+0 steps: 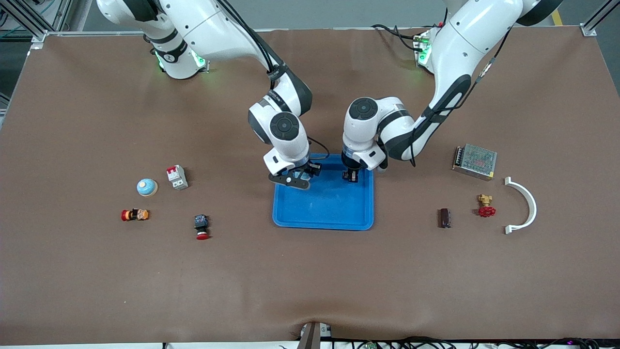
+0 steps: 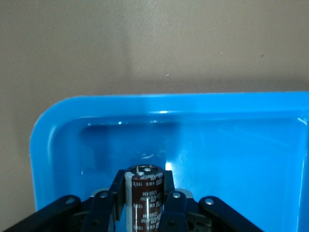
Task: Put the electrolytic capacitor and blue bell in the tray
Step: 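Lower the bell and capacitor into the tray and open both grippers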
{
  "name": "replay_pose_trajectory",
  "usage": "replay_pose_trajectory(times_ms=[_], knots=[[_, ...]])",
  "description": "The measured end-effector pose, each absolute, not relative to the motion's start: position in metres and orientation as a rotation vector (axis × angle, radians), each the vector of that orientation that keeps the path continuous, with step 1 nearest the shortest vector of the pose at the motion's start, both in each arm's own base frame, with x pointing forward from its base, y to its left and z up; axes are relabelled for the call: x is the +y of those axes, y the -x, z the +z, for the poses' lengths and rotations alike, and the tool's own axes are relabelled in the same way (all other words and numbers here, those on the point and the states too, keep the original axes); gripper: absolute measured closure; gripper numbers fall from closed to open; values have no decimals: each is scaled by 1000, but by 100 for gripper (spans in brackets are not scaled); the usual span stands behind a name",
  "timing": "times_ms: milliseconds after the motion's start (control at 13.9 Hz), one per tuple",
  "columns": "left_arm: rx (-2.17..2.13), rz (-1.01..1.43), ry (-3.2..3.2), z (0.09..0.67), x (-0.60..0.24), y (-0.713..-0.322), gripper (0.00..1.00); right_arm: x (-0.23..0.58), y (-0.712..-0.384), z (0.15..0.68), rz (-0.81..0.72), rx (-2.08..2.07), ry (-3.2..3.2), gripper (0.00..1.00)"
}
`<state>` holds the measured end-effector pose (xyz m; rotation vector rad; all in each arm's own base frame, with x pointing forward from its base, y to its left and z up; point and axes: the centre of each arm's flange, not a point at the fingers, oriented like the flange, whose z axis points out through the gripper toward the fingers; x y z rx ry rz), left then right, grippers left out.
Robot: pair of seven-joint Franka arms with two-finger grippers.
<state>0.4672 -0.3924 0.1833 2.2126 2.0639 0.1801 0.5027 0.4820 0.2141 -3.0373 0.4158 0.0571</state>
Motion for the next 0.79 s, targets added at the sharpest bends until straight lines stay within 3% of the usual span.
replay_pose_trajectory(times_ms=[792], knots=[[2025,229,-2238,177,-391,-468,66,476,-507,201,46,424,3052,34]])
